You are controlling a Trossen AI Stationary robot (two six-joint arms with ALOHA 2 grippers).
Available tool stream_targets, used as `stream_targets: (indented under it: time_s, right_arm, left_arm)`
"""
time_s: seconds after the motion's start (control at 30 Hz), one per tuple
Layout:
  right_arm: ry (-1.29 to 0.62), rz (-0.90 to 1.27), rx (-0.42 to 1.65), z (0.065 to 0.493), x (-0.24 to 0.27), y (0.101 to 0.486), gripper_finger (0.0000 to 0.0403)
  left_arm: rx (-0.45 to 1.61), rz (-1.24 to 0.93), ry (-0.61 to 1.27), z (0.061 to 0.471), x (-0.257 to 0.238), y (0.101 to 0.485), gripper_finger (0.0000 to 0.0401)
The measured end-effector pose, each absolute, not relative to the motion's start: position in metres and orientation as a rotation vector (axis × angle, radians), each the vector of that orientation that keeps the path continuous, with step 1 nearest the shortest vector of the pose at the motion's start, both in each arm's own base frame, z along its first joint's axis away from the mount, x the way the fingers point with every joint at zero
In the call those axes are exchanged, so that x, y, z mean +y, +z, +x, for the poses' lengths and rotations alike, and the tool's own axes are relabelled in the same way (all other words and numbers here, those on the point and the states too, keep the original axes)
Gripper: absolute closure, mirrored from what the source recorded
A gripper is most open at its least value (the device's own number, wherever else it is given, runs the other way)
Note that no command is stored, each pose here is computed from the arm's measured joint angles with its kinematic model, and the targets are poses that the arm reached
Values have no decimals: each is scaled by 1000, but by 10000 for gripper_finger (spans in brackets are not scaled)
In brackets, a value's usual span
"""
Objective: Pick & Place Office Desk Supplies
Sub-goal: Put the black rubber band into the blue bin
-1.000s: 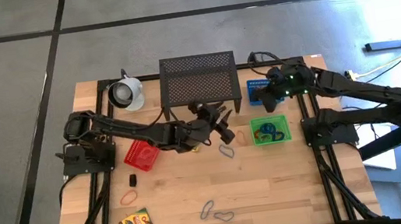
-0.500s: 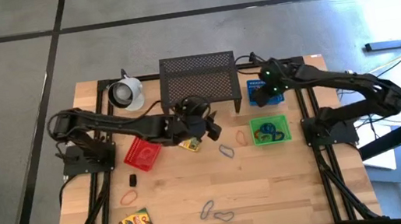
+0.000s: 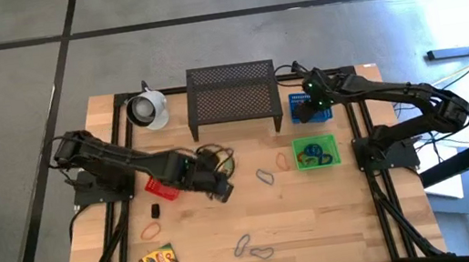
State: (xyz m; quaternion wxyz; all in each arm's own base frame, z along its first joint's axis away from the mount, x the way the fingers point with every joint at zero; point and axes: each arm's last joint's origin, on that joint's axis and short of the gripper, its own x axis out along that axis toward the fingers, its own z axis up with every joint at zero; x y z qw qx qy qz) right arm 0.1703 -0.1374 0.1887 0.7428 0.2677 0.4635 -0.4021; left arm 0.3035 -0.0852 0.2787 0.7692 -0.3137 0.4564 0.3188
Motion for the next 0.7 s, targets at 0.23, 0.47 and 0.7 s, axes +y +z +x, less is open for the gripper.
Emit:
stream_targets:
  time_s: [0.23,0.47,0.7]
  right_arm:
    - [-881,585,1009,171,-138,189,148]
    - [-872,584,992,172,-138,190,116]
    - [-851,597,988,173,-138,190,115]
  left_arm:
    - [1249,-813,838,261,-129,264,225]
    - [1387,-898,1007,226,-153,224,225]
    - [1363,-962,1084,201,-145,192,226]
